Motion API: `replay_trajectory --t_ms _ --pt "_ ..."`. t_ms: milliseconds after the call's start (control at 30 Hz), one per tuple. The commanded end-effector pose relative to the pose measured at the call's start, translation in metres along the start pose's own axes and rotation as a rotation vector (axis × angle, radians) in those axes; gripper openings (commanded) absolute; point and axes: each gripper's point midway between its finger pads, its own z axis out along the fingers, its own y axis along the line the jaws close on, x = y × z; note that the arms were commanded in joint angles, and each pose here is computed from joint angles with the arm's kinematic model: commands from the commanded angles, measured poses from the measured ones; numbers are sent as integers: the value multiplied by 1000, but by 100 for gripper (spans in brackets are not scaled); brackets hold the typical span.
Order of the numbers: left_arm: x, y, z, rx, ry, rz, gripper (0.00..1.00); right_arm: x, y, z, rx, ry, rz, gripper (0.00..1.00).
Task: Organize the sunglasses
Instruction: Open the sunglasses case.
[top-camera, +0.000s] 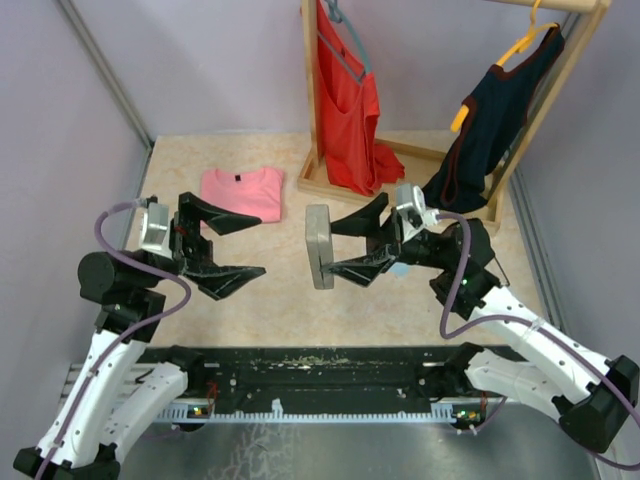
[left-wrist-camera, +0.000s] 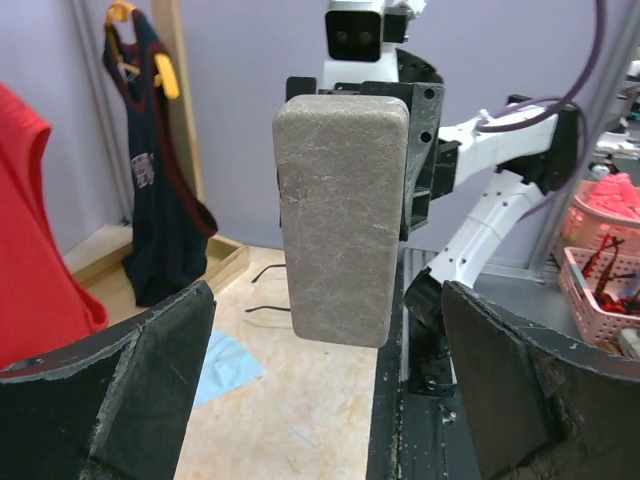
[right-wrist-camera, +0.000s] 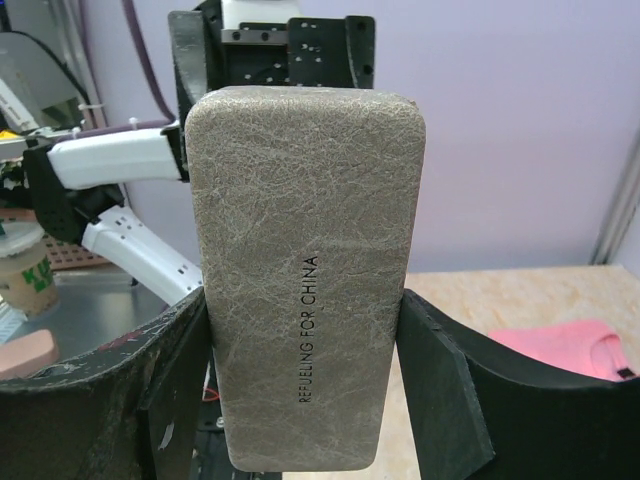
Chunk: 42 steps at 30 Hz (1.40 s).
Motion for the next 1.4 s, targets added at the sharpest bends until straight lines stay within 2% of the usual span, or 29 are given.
replay_trajectory --t_ms 0,433,1367 --pt "-21 -27 2 135 -21 61 100 -46 25 10 -93 -127 -168 0" --pt "-24 -27 4 149 -23 34 100 -48 35 57 -194 -141 -201 0" --pt "-17 -21 4 123 -23 23 100 -36 28 85 -146 -142 -161 0"
